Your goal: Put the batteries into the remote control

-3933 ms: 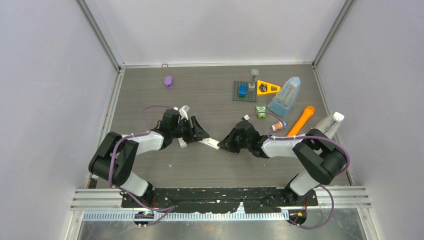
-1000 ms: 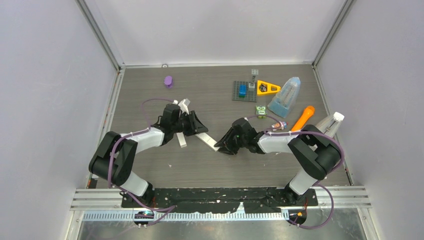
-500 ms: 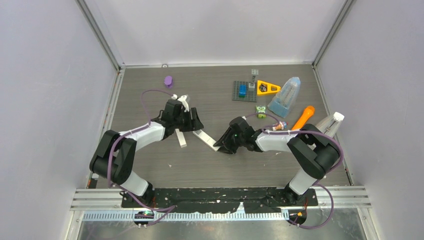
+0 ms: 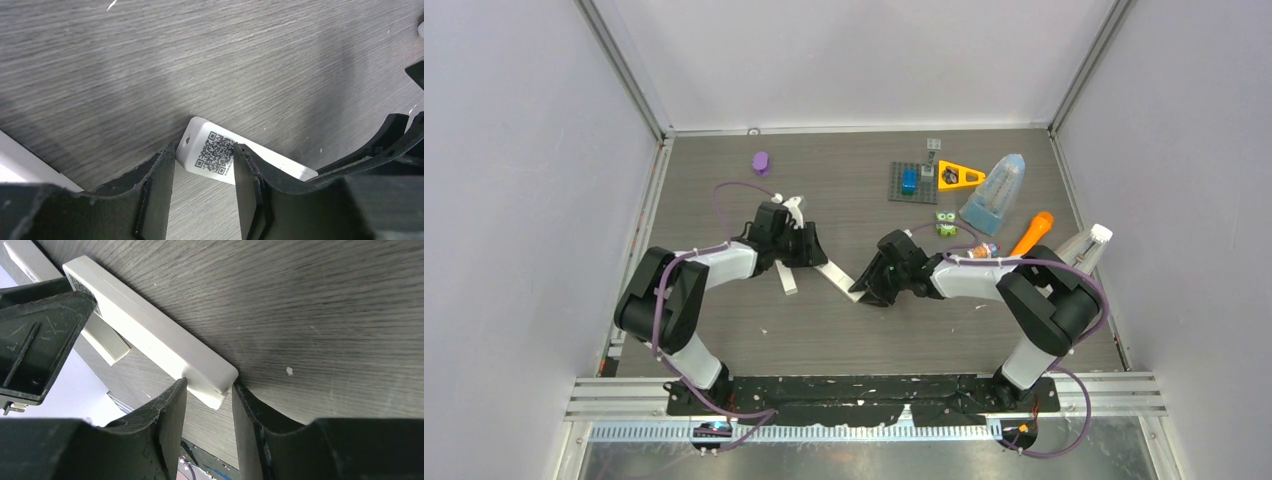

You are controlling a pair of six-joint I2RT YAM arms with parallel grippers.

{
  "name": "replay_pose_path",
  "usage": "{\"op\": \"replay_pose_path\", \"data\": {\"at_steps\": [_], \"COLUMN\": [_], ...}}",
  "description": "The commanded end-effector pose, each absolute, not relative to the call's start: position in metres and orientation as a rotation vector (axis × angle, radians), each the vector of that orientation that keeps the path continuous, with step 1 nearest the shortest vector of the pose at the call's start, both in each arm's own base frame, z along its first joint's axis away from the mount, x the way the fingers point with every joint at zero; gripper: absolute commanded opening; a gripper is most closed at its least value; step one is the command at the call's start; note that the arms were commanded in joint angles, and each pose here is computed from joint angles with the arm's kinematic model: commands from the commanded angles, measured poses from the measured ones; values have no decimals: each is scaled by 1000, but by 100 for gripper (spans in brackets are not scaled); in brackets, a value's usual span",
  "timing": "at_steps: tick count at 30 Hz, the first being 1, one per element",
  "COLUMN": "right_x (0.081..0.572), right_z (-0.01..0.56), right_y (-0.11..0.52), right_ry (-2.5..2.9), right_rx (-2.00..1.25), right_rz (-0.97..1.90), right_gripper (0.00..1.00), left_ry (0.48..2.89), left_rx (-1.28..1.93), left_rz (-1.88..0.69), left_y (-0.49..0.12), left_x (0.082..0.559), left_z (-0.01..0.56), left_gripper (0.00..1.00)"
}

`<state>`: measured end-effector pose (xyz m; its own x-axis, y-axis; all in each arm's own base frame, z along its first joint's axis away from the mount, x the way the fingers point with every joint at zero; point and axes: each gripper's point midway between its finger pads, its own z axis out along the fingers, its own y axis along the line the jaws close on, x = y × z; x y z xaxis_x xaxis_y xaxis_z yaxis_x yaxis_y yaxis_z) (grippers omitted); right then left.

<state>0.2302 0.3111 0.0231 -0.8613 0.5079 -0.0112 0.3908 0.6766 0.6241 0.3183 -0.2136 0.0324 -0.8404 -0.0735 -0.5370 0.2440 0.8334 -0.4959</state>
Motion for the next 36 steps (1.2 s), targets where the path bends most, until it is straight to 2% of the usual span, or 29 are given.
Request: {"op": "replay_pose_path", "data": {"at_steps": [1, 7, 15, 26, 32, 36], "right_x": [220, 224, 239, 241, 241, 246], "right_z": [-32, -39, -13, -6, -3, 5], "right_y": [274, 275, 268, 268, 266, 263], "right_ry": [2770, 2794, 2702, 2710, 2710, 2691], "right_rx": [739, 740, 683, 676, 669, 627], "right_rz": [571, 515, 483, 447, 421, 397], "right_gripper": [45, 48, 59, 52, 60, 61], "left_ry": [2457, 2467, 2455, 2375, 2342, 2345], "left_rx": [205, 190, 151, 212, 242, 252], "left_rz": [-906, -875, -767, -731, -723, -697], "left_y": [-231, -225, -214, -213, -211, -207], "left_x": [303, 298, 310, 320, 318, 317], "left_z": [30, 22, 29, 40, 44, 42], "left_gripper": [45, 42, 42, 47, 51, 51]}}
